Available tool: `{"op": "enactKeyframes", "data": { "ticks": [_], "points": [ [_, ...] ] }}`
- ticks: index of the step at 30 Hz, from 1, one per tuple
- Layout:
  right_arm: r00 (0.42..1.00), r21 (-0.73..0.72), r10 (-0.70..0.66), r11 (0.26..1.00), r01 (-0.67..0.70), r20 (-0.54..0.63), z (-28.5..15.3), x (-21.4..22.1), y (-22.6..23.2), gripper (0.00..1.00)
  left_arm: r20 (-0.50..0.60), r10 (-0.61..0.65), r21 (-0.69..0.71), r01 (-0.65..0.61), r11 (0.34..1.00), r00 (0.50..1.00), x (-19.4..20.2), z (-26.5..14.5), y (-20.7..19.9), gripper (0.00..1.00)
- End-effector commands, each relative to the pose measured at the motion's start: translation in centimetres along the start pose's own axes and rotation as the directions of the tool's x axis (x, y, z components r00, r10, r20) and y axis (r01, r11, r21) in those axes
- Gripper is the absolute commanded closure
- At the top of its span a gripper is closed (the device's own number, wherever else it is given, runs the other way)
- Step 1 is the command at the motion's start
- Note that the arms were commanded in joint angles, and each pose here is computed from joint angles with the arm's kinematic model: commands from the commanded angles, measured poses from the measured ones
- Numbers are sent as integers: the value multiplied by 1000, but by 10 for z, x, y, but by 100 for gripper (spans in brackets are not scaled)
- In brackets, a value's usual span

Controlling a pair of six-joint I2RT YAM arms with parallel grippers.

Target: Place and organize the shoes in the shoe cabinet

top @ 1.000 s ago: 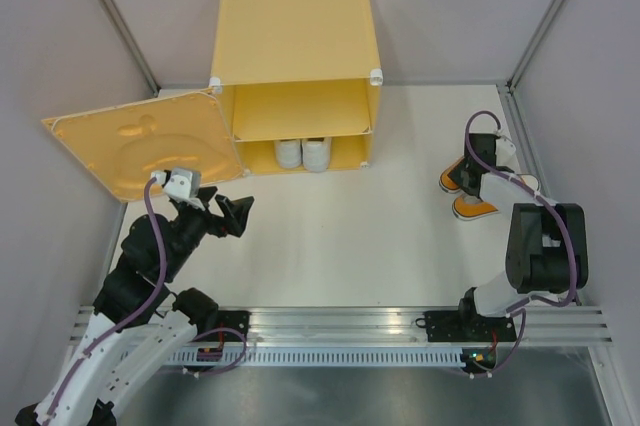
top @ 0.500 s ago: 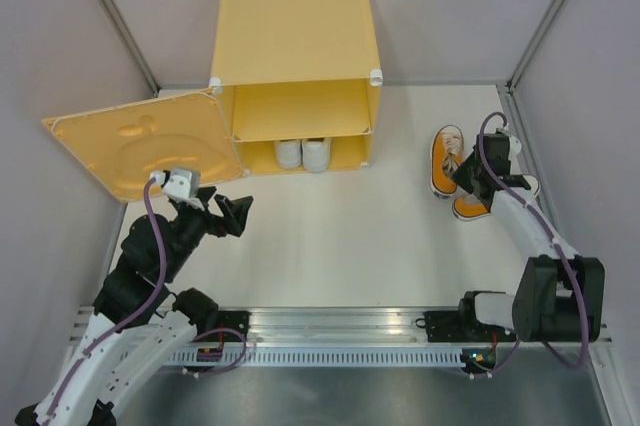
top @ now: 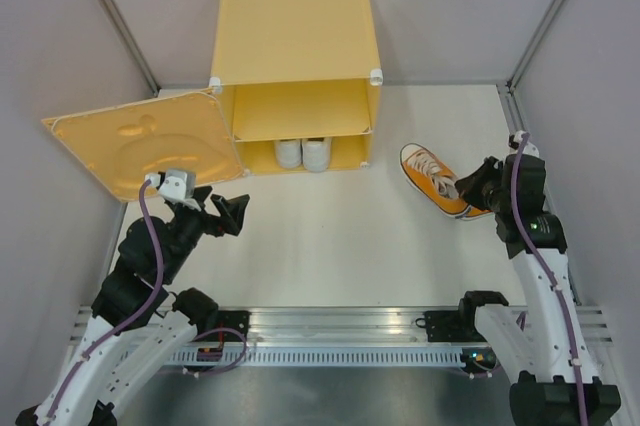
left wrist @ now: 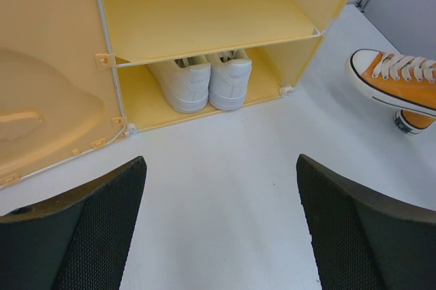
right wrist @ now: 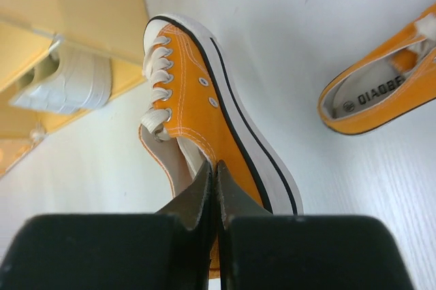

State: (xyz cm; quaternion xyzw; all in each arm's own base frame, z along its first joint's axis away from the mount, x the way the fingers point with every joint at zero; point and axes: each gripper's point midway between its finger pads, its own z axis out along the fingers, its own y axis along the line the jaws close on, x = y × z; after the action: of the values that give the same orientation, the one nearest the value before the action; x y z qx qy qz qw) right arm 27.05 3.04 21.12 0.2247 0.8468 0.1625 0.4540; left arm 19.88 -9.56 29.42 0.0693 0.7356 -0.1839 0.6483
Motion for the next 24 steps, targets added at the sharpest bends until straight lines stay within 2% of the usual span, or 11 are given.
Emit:
{"op": "enactKeyframes", "data": {
  "ticks": [1,6,11,20,24],
  "points": [
    [996,-179,-36,984,21,-80,-25,21,28,99,37,20,-7,-20,1000,999,-9,2,1,7],
    [989,-276,-105,958,74,-100,-54,29,43,99,44,19,-8,-19,1000,999,-10,0,2,7],
    [983,-394,-118,918,53,-142,-72,38,65,99,52,18,-17,-17,1000,998,-11,-2,4,7],
    [980,-509,-124,860,27,-157,-80,28,100,99,42,18,-19,-18,1000,999,-9,0,4,7],
    [971,-512,-126,859,3,-205,-69,40,106,99,47,17,-21,-16,1000,999,-10,-1,4,7]
  ]
}}
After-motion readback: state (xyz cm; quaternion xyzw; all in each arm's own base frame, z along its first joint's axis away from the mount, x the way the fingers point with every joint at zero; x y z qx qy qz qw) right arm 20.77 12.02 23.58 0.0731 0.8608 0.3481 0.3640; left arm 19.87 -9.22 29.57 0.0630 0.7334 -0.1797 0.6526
